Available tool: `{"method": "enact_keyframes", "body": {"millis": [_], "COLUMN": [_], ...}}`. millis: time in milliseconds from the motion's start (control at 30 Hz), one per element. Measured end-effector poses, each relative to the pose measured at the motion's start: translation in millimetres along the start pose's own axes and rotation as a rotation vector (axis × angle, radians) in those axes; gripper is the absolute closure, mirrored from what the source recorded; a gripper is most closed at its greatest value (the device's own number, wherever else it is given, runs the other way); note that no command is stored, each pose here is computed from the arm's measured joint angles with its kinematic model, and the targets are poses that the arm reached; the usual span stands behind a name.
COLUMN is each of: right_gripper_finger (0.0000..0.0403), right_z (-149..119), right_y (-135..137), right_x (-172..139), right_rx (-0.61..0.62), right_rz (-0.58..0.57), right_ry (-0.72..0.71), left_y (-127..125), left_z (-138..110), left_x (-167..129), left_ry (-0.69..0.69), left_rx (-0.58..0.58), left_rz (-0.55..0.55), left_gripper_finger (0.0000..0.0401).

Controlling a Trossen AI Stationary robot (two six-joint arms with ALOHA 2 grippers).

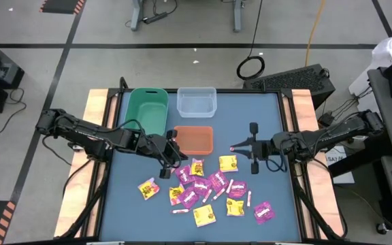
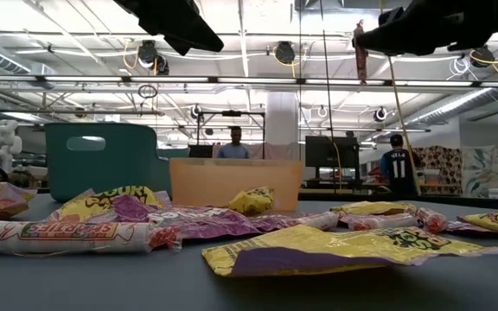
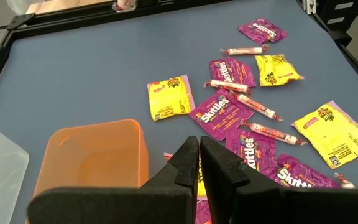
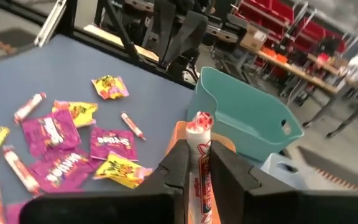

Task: Sort candy
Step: Put the white candy into the transparent bin

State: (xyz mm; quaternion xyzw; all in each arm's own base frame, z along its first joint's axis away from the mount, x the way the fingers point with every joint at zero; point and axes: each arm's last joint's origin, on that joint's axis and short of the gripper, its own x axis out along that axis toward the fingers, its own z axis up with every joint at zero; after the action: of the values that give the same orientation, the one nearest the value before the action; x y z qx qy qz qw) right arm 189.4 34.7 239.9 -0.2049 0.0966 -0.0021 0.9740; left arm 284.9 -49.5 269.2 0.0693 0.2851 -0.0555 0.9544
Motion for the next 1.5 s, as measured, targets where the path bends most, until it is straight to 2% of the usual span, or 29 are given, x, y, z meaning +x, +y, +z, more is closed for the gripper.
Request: {"method": "enact_keyframes", "body": {"millis": [333, 567, 900, 1267, 1500], "right_gripper_finger": [0.0364, 0.0364, 0.0364, 0.0364, 0.0364], "right_z": [-0.6, -2.6, -2.9, -2.1, -2.2], "right_y": [0.2, 1.0, 1.1, 0.8, 0.8], "right_x": [0.0, 0.0, 0.0, 0.0, 0.0], "right_rx": [-0.303, -0.382, -0.38, -0.126, 0.112], "right_rz": [0.003, 0.014, 0.016, 0.009, 0.005], "right_ry": [0.005, 0.023, 0.027, 0.02, 0.022], "left_y": [0.0, 0.0, 0.0, 0.0, 0.0], "left_z": [0.0, 0.0, 0.0, 0.0, 0.0], "left_x": [0.0, 0.0, 0.0, 0.0, 0.0], "left_ry": [0.0, 0.0, 0.0, 0.0, 0.0], "left_rx": [0.001, 0.001, 0.002, 0.002, 0.002], "left_rz": [0.0, 0.0, 0.0, 0.0, 0.0], "left_gripper_finger": [0.0376, 0.0376, 0.0376, 0.0376, 0.0376]}}
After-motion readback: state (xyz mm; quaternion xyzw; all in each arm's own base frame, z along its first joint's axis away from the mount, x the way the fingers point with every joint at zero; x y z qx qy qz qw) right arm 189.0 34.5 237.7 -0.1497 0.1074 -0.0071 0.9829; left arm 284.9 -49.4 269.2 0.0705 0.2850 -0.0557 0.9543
